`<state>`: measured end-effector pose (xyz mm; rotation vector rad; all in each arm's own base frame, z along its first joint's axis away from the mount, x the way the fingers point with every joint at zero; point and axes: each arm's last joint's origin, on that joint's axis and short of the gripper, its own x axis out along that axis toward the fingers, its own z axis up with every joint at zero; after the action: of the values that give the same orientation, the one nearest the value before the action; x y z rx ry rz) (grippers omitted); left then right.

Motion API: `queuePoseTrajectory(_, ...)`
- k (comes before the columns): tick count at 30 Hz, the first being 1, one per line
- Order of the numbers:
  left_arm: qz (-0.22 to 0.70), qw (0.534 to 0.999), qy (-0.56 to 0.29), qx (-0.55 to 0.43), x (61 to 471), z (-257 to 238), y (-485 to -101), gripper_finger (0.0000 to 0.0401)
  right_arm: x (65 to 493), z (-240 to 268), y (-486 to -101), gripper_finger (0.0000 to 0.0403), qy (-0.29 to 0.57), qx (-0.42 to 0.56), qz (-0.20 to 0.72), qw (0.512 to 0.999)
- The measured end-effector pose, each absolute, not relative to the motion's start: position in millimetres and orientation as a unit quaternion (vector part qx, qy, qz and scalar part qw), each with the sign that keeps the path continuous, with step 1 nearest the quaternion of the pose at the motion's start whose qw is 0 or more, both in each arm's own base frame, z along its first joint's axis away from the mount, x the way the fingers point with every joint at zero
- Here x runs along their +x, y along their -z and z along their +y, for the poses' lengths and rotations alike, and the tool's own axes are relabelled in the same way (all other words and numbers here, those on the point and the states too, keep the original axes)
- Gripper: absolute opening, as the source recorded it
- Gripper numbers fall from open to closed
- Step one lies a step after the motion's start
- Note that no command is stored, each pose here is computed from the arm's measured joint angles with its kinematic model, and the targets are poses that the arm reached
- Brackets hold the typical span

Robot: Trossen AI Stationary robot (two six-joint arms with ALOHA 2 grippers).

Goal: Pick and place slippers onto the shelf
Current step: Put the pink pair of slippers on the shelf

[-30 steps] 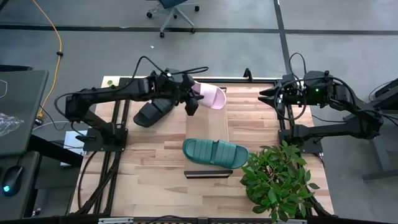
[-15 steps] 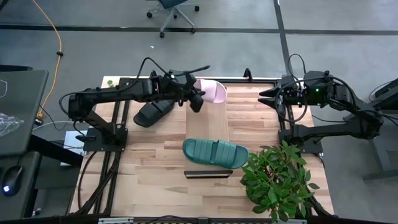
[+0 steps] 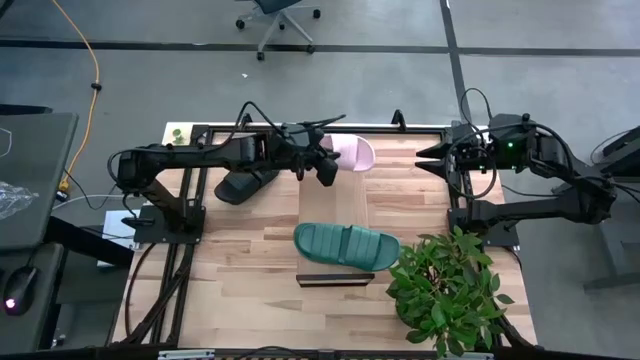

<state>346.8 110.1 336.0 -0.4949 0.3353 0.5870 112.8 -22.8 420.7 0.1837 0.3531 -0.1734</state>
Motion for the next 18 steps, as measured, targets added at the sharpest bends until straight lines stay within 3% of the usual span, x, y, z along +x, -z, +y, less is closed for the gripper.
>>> queuePoseTrajectory(18, 0.141, 0.908, -0.291, -0.267, 351.2, 111.1, -334.8, 0.0, 107.0, -21.4, -420.5, 0.0123, 0.082, 0.081, 0.176, 0.978)
